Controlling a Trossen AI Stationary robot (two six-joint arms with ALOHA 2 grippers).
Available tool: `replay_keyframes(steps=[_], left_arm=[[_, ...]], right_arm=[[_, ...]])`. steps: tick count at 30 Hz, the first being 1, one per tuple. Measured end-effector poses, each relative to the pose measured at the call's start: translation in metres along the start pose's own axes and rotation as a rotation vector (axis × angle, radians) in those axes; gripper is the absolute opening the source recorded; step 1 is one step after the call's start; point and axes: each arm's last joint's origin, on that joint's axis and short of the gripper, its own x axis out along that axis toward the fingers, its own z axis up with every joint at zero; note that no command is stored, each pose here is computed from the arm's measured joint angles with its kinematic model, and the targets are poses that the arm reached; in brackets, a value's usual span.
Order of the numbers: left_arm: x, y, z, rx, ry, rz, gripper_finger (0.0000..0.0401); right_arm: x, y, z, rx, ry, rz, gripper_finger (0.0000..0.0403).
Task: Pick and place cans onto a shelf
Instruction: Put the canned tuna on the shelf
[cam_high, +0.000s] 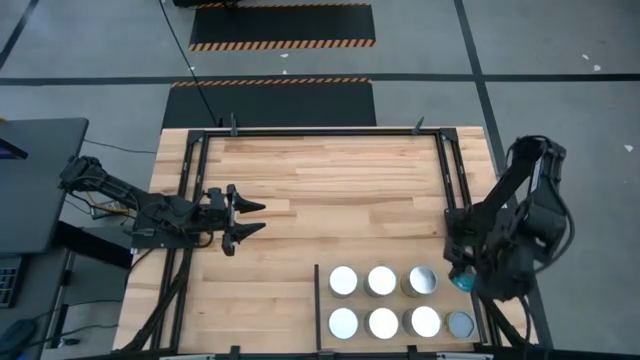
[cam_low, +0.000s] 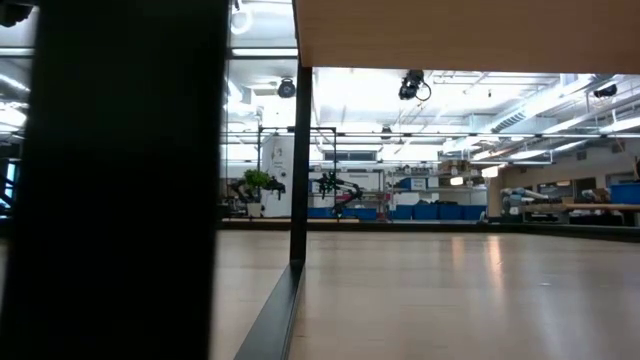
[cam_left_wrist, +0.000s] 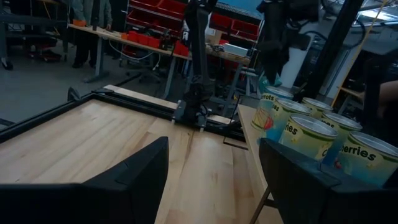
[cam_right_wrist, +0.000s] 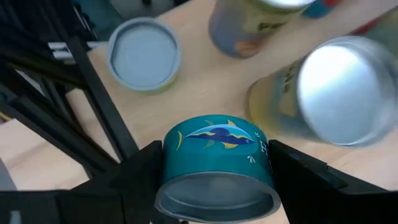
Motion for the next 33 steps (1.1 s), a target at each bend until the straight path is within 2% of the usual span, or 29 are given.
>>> replay_keyframes(steps=[6,14,25,30,33], left_arm=[[0.000,0.000,0.000,-0.001,0.000,0.000,0.0256],[0.000,0.000,0.000,0.000,0.000,0.000,0.0256],[0.000,0.000,0.000,0.000,0.000,0.000,0.0256],[0.000,0.000,0.000,0.000,0.000,0.000,0.0256],[0.000,0.000,0.000,0.000,0.000,0.000,0.0256]], right_arm=[[0.014,0.014,0.008,-0.070,0.072,0.005,0.0275],[0.034,0.031,0.020,-0.304,0.139,0.039,0.0275],[0.082,0.039,0.036,-0.597,0.328,0.066,0.0275],[0.087,0.039,0.033,-0.702,0.421,0.076,0.0275],[0.087,0.039,0.033,-0.731,0.425,0.084,0.0276]])
